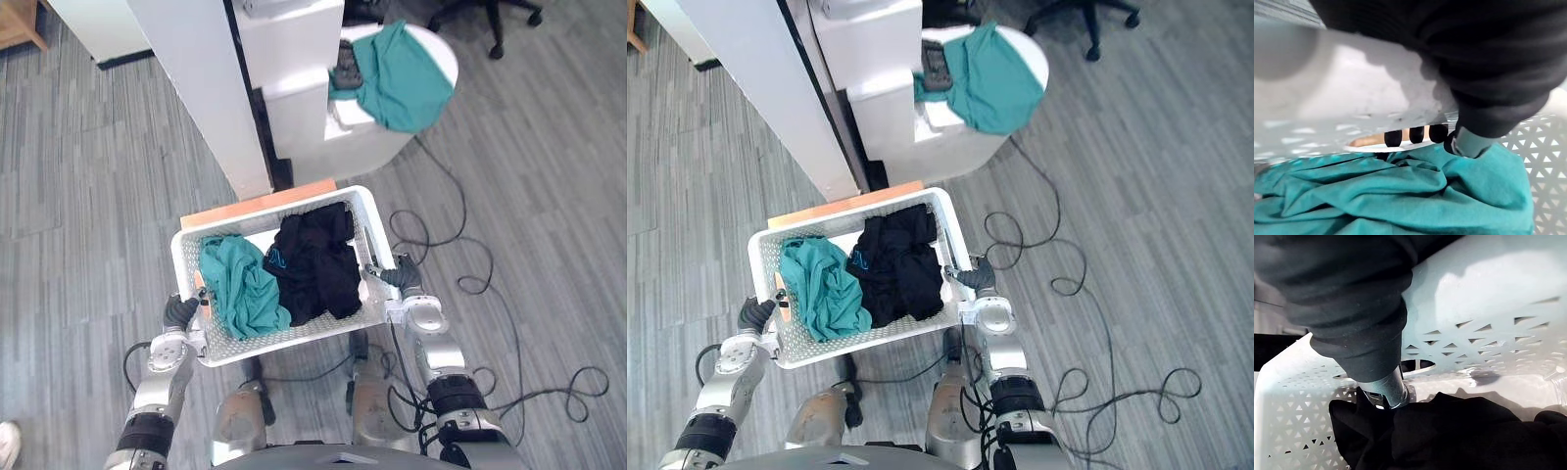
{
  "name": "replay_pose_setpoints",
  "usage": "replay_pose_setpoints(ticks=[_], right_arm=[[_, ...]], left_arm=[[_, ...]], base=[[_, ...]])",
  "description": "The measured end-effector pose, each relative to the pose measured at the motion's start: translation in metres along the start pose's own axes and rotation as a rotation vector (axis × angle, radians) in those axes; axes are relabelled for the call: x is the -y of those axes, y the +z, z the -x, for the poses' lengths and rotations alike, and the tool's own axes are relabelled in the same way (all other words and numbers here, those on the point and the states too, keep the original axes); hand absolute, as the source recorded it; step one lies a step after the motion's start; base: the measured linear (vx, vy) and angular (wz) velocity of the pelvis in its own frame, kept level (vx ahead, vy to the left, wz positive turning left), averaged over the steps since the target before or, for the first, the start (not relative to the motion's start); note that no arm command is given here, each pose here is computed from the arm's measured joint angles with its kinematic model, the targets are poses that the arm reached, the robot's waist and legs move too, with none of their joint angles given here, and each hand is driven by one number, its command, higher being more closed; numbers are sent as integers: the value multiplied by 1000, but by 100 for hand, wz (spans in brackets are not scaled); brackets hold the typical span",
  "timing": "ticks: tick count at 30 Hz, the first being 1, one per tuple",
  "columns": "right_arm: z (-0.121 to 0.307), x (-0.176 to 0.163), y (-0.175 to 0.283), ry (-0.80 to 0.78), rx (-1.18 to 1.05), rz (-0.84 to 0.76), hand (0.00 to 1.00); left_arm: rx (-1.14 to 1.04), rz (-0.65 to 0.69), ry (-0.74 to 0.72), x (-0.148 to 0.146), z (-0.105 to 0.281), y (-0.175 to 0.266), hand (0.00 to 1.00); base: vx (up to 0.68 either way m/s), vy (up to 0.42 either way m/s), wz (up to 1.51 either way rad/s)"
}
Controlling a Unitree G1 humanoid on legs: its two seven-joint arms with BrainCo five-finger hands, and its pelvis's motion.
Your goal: Pick up the laundry basket with both hands and put the clothes into the washing machine.
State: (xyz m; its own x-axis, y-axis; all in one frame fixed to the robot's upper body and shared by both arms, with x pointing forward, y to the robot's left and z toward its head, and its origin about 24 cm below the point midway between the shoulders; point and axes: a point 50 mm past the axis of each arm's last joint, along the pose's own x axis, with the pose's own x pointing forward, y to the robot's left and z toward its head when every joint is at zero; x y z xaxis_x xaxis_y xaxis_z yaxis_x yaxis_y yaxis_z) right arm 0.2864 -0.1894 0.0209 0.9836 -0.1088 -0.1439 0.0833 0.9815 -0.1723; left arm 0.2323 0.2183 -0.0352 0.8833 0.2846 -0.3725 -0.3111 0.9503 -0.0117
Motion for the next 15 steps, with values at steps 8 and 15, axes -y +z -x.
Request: replay_pose_setpoints(ticks=[8,15], right_arm=[[15,7,3,4,68,-39,100],[41,4,-12,-26,36,-96,100]], left_arm=[[19,52,-25,-2,13,-1,100],[-4,84,3,-9,31,-15,100]], base=[[27,-1,-43],[-194,185,-140]])
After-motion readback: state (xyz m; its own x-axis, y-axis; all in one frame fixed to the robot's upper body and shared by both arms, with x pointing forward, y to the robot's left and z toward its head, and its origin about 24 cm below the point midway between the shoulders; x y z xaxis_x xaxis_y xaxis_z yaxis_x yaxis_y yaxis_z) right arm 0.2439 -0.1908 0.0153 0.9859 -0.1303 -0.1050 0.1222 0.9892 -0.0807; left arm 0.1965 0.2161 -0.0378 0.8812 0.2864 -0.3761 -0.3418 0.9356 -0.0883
